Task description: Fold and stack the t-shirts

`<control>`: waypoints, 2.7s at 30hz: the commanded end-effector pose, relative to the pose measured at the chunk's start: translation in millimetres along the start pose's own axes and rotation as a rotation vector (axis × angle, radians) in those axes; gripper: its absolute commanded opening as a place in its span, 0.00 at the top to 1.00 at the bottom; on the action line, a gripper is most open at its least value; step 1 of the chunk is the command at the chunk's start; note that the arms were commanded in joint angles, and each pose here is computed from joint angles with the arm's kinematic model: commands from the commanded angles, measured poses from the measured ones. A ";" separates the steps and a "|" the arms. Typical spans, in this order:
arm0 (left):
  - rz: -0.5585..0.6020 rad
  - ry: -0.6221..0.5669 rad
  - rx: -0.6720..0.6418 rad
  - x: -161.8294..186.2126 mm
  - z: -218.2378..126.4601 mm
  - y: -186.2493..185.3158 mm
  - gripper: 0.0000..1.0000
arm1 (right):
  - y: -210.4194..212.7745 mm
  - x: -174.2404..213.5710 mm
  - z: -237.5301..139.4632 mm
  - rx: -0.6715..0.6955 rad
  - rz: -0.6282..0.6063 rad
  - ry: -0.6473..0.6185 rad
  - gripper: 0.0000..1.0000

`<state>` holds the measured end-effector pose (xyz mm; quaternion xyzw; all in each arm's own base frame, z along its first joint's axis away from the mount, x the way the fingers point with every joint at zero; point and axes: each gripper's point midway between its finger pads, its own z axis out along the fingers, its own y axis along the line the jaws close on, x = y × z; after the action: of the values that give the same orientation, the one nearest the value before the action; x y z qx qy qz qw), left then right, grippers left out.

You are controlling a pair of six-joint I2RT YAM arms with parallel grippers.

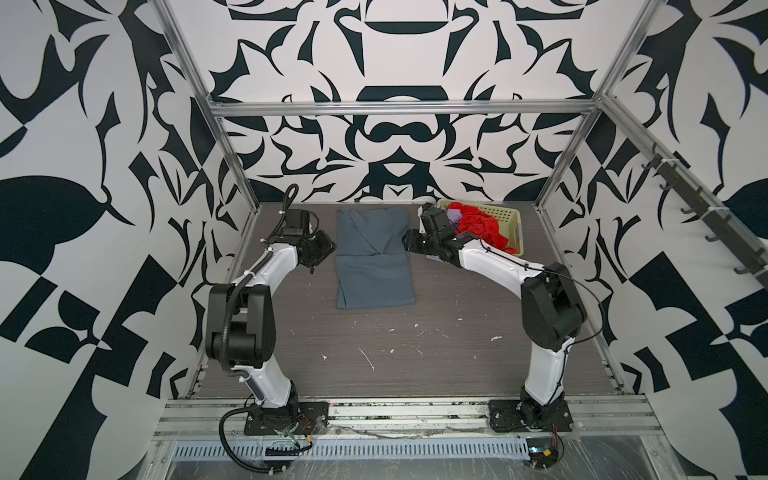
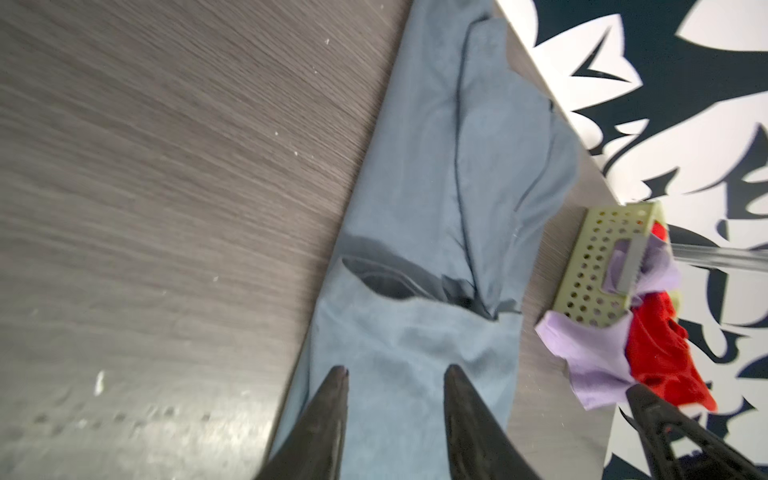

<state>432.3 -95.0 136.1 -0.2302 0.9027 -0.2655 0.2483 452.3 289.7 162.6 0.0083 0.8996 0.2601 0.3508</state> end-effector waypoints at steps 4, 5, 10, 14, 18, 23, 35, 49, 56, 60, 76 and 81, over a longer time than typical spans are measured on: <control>-0.027 0.050 -0.022 52.5 -25.0 29.6 0.52 | 9.4 46.3 -28.8 -0.092 0.037 0.072 0.50; -0.031 0.057 -0.022 61.6 -28.4 34.6 0.50 | 6.1 55.4 -32.1 -0.097 0.054 0.083 0.49; -0.065 0.121 -0.018 113.7 -40.4 58.3 0.42 | -5.9 102.4 -48.6 -0.128 0.150 0.138 0.43; -0.080 0.153 0.004 143.9 -48.6 67.4 0.01 | -17.6 129.4 -59.0 -0.120 0.210 0.157 0.43; -0.117 0.155 0.002 160.9 -48.0 79.3 0.01 | -25.7 151.3 -61.0 -0.129 0.277 0.166 0.42; -0.180 0.205 0.036 179.1 -33.9 87.2 0.03 | -27.2 168.1 -51.5 -0.160 0.345 0.187 0.42; -0.222 0.250 0.031 180.8 -2.9 89.3 0.34 | -32.5 187.0 -26.0 -0.127 0.451 0.203 0.46; -0.202 0.232 -0.051 172.9 18.3 104.6 0.71 | -49.2 186.8 -7.8 -0.020 0.418 0.138 0.61; -0.185 0.210 -0.057 164.3 21.9 102.4 0.92 | -56.2 179.6 3.1 0.039 0.360 0.109 0.94; -0.174 0.201 -0.063 162.3 18.7 101.8 1.00 | -57.8 177.8 1.3 0.055 0.335 0.106 1.00; -0.193 0.213 -0.140 220.7 -57.1 133.9 1.00 | -54.5 223.4 -71.0 0.092 0.096 0.341 1.00; -0.203 0.178 -0.068 227.9 -90.1 116.2 1.00 | -27.5 233.4 -97.8 0.061 0.005 0.371 1.00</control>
<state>194.5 -109.5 60.0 -0.2699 0.9003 -0.3044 0.1545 231.2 280.6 60.9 -0.0088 0.9452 0.2717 0.1807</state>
